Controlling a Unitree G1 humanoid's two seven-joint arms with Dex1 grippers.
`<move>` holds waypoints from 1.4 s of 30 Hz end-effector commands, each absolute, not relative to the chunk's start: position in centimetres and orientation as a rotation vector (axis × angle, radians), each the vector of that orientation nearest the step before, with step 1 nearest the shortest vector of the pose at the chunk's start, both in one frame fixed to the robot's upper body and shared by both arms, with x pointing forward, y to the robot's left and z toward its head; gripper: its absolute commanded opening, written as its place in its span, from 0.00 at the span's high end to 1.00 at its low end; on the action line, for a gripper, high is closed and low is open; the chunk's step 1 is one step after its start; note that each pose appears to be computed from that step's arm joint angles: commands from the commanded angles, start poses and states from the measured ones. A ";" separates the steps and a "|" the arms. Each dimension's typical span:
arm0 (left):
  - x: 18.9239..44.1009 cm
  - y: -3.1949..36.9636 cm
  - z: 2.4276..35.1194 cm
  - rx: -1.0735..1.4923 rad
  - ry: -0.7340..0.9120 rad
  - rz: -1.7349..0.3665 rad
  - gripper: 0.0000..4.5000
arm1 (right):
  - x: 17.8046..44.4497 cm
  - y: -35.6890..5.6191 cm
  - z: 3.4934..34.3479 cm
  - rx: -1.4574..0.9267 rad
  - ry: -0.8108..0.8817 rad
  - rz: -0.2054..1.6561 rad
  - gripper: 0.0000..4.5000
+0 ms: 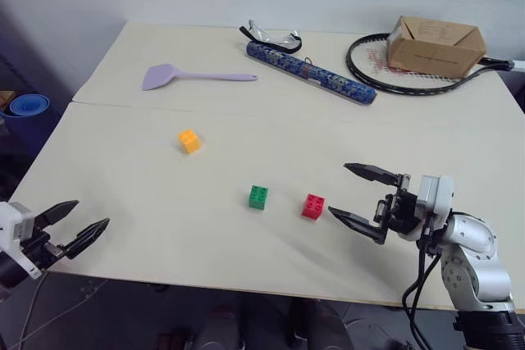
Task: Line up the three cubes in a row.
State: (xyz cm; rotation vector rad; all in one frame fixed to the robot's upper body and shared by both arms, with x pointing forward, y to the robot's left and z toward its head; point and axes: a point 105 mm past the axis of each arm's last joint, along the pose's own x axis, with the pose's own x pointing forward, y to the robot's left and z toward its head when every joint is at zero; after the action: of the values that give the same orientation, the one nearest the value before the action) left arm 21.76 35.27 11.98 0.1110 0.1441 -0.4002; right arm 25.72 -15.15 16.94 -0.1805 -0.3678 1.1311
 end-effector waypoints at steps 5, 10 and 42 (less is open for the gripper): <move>27.7 32.2 15.7 0.151 -0.011 -0.475 0.01 | 25.9 -14.6 17.8 -0.150 -0.407 1.131 0.00; 34.3 28.5 17.4 0.172 -0.050 -0.626 0.01 | 26.2 -14.4 17.9 -0.164 -0.413 1.098 0.00; 37.6 24.2 16.6 0.406 0.053 -1.011 0.67 | 24.6 -15.2 18.4 -0.194 -0.397 0.923 0.00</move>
State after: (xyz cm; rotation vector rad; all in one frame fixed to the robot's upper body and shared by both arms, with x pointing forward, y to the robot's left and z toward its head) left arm 38.55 23.86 14.66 0.3075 0.1210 -0.9433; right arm 24.97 -14.92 17.80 -0.1762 -0.3766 0.9143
